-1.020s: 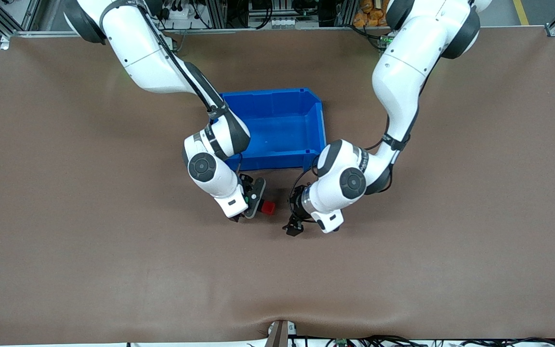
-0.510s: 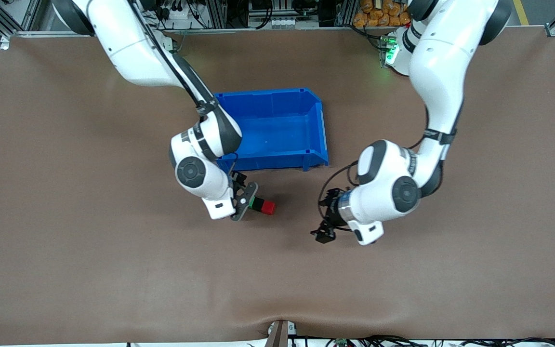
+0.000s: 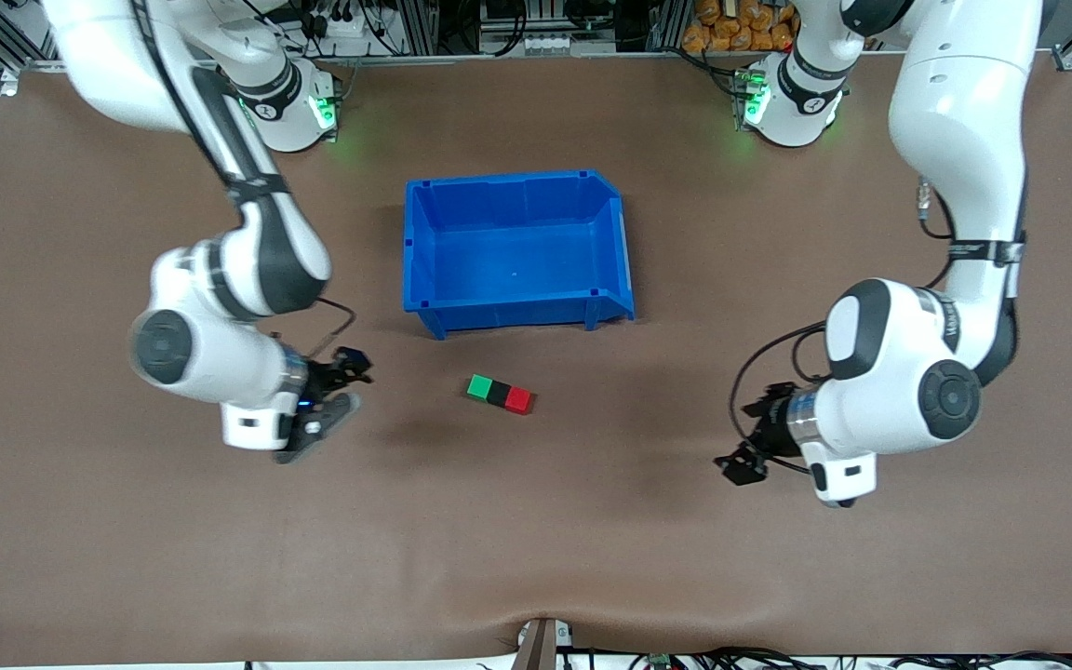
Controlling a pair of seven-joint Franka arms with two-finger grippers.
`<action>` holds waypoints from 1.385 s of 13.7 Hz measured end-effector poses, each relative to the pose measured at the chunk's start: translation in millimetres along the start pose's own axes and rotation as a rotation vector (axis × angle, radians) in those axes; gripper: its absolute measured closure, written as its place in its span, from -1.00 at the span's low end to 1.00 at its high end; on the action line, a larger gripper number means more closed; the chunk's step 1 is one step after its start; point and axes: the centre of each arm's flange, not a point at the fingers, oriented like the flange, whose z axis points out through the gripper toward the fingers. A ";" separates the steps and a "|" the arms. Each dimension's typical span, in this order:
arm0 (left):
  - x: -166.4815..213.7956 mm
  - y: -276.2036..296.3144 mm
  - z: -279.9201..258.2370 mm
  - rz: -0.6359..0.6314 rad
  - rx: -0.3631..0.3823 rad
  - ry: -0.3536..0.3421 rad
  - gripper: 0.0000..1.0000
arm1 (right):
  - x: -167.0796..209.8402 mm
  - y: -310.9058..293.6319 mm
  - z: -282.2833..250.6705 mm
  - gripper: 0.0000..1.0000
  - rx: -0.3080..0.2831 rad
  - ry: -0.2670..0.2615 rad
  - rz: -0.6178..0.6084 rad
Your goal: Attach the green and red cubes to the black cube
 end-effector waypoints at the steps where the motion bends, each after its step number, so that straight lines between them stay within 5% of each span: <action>1: 2.3 -2.6 -8.1 0.041 0.014 0.030 -1.00 | -13.1 19.4 -20.1 -1.00 0.002 0.005 0.040; 5: 12.3 -13.9 -30.2 0.219 0.107 0.154 -1.00 | -85.4 91.8 -100.8 -1.00 0.020 0.013 0.189; 8: 60.6 -40.6 -51.5 0.362 0.122 0.163 -1.00 | -148.3 116.5 -165.8 -1.00 0.021 0.019 0.276; 12: 88.4 -81.8 -115.7 0.516 0.138 0.129 -1.00 | -204.0 111.7 -231.8 -1.00 -0.066 -0.006 0.402; 19: 8.1 -143.6 -285.7 0.740 0.162 0.147 -1.00 | -241.3 65.2 -289.6 -1.00 -0.127 -0.021 0.619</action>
